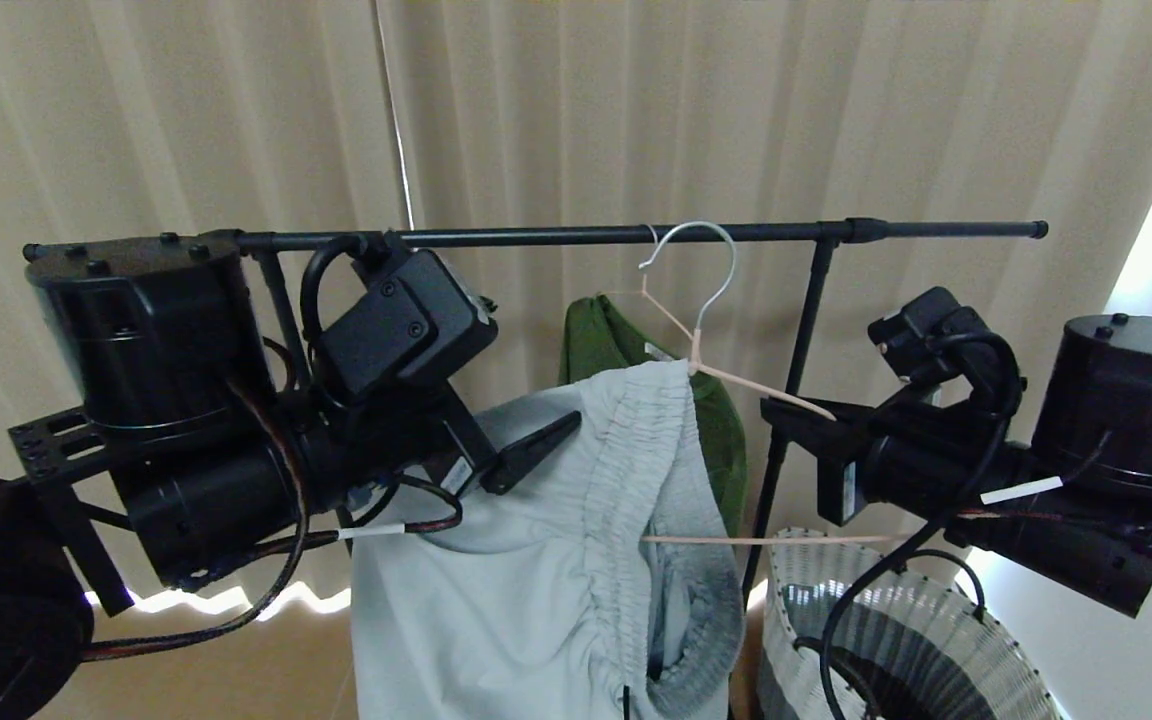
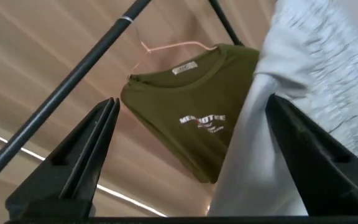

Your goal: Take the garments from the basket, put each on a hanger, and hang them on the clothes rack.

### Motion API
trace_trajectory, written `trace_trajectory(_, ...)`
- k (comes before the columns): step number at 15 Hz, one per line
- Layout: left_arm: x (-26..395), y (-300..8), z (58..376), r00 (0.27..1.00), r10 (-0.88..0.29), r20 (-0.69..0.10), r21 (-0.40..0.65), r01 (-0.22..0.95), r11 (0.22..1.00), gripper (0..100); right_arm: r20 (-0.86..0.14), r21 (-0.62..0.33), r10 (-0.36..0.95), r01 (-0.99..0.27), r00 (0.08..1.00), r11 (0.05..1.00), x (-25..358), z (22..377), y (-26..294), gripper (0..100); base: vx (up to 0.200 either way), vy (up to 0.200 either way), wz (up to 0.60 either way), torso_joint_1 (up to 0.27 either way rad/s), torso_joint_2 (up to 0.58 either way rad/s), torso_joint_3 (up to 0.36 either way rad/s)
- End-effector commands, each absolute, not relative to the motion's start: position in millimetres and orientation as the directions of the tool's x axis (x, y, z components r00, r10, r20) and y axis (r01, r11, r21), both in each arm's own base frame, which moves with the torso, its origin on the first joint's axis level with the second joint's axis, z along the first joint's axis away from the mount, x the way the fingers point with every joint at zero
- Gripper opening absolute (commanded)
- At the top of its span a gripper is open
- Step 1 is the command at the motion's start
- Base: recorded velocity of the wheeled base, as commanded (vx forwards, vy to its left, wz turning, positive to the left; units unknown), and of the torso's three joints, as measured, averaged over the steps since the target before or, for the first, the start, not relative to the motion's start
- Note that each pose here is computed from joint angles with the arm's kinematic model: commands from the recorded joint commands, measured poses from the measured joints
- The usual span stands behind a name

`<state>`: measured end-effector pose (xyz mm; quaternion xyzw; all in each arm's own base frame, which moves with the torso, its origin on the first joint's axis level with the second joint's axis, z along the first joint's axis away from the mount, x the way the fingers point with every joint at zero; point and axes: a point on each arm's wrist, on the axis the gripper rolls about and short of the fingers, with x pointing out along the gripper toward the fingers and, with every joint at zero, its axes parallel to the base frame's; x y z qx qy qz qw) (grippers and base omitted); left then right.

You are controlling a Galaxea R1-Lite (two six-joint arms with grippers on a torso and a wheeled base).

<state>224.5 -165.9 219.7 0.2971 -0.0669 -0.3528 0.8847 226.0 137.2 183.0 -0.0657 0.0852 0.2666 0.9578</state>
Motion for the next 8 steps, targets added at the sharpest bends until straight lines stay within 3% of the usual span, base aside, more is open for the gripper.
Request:
trace_trajectory(1, 228.5, -171.2, 210.5, 0.735, -0.667, -0.123, 0.569, 0.603, 0.559, 100, -0.197, -0.081, 0.514, -0.536, 0.835, 0.840, 223.3, 183.5, 141.1, 0, 0.000, 0.000, 0.00, 0.000, 0.00, 0.000)
trace_trajectory(7, 228.4, -171.2, 206.3, 0.733, -0.666, -0.138, 0.566, 0.610, 0.554, 100, -0.174, -0.077, 0.539, -0.558, 0.824, 0.826, 219.1, 187.5, 144.4, 0, 0.000, 0.000, 0.00, 0.000, 0.00, 0.000)
trace_trajectory(8, 228.4, -170.6, 206.7, 0.734, -0.665, -0.137, 0.566, 0.609, 0.556, 0, -0.153, -0.076, 0.554, -0.569, 0.818, 0.819, 218.8, 189.7, 145.5, 0, 0.000, 0.000, 0.00, 0.000, 0.00, 0.000)
